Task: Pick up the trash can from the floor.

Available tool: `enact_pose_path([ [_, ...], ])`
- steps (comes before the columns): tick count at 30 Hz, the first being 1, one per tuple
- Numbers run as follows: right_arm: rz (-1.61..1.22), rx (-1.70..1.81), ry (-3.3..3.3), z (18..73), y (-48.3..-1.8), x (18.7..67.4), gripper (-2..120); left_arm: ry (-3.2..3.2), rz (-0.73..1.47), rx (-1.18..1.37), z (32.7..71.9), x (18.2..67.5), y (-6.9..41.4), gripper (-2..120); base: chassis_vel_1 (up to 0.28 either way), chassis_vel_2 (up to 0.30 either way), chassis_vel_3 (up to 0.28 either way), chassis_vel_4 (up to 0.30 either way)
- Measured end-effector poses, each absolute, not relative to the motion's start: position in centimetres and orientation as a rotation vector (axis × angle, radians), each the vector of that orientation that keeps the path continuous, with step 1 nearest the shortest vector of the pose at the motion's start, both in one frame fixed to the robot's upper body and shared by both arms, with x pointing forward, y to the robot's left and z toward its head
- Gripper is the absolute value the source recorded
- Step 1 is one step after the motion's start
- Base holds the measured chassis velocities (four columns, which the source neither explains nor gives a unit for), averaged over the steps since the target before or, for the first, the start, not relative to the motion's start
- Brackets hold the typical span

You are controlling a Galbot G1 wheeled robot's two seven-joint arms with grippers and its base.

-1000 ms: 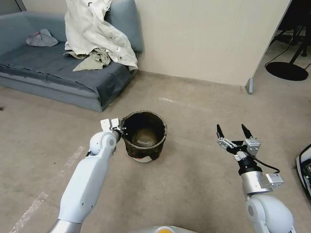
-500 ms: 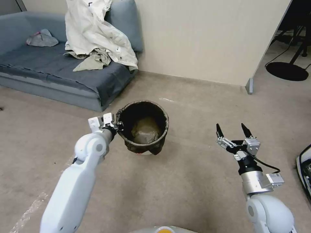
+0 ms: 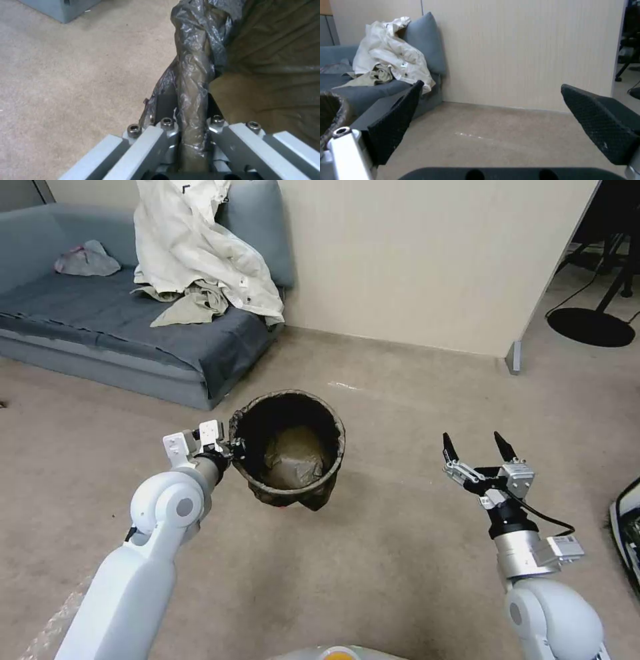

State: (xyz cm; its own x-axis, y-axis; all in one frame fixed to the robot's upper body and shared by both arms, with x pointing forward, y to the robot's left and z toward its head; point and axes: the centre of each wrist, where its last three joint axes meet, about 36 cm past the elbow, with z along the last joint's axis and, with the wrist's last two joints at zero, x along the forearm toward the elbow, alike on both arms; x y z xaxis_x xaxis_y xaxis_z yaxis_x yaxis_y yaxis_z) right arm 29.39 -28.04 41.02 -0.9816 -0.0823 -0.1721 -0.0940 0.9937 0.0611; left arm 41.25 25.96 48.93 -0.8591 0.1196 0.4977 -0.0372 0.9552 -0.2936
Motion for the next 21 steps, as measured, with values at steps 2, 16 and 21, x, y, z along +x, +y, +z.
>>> enact_pose_path([
  [2, 0.102, -0.133, 2.966, 41.1, -28.0, 29.3, 100, -2.575, 0.398, -0.057, 48.9, 41.1, 26.0, 1, 0.0, 0.0, 0.0, 0.0],
  [16, 0.089, -0.141, 2.961, 41.6, -27.6, 28.8, 100, -2.58, 0.373, -0.051, 49.2, 40.1, 26.8, 1, 0.0, 0.0, 0.0, 0.0],
  [21, 0.081, -0.146, 2.967, 41.7, -27.4, 28.5, 100, -2.581, 0.373, -0.054, 49.3, 39.8, 26.9, 1, 0.0, 0.0, 0.0, 0.0],
])
